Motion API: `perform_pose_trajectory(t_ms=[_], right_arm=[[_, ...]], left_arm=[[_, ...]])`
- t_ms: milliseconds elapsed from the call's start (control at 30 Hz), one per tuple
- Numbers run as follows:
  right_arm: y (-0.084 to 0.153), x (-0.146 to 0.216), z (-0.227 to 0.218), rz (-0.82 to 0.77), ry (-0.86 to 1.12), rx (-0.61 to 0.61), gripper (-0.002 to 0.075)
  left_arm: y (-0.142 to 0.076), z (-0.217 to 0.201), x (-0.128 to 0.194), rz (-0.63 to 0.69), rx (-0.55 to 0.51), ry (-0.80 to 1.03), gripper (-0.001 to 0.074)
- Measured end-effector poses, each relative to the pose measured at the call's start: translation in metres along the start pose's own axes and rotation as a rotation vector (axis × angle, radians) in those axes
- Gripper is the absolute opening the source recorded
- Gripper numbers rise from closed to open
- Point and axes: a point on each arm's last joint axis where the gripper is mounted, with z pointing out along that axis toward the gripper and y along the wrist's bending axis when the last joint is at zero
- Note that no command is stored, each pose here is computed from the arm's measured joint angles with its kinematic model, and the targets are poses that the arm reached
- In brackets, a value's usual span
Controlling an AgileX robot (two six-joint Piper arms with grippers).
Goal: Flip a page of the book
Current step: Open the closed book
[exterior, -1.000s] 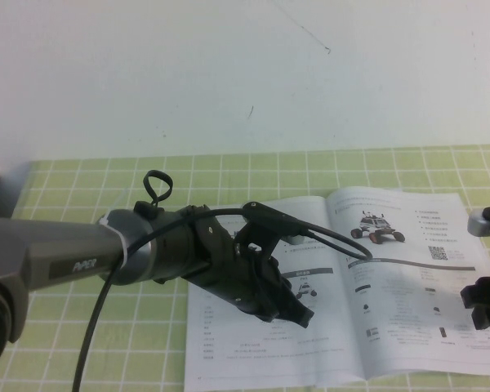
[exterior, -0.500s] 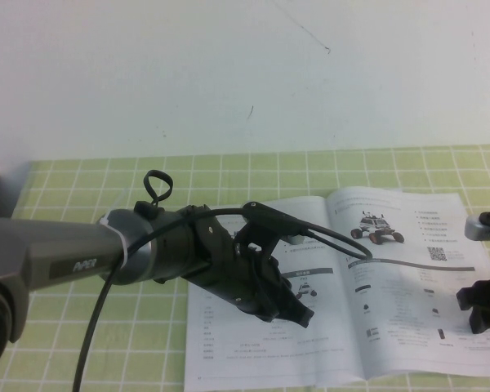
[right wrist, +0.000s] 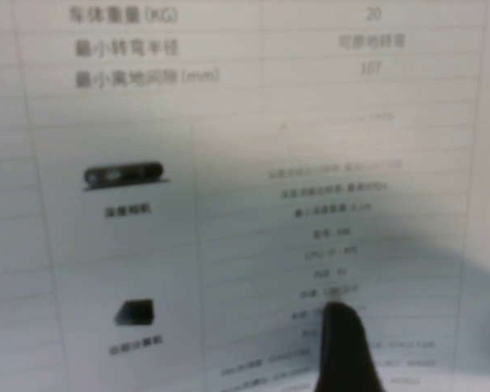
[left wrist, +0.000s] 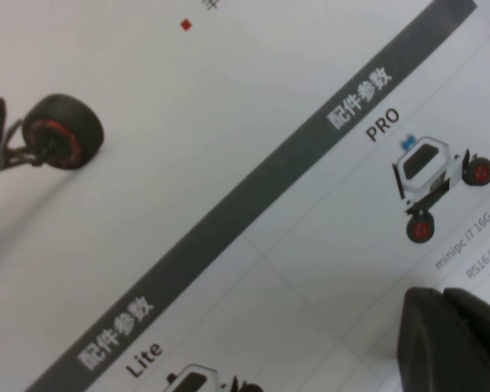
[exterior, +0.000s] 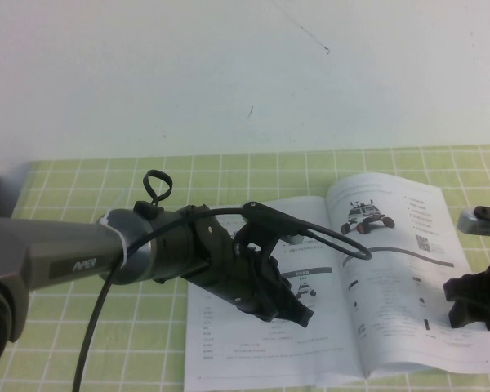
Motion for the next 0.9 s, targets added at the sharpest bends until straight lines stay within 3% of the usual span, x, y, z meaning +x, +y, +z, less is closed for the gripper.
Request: perform_pose_trajectory(t_ms=[667, 900], right_arm=[[0.036, -0.010, -0.003, -0.053, -0.119, -0.423, 0.0404], [0.040, -0.013, -0.006, -0.089, -0.159, -0.469, 0.0328]], left_arm=[[0.000, 0.000, 0.000, 0.000, 0.000, 0.000, -0.0004], [0.001, 0.000, 0.000, -0.002, -0.001, -0.001, -0.0004]])
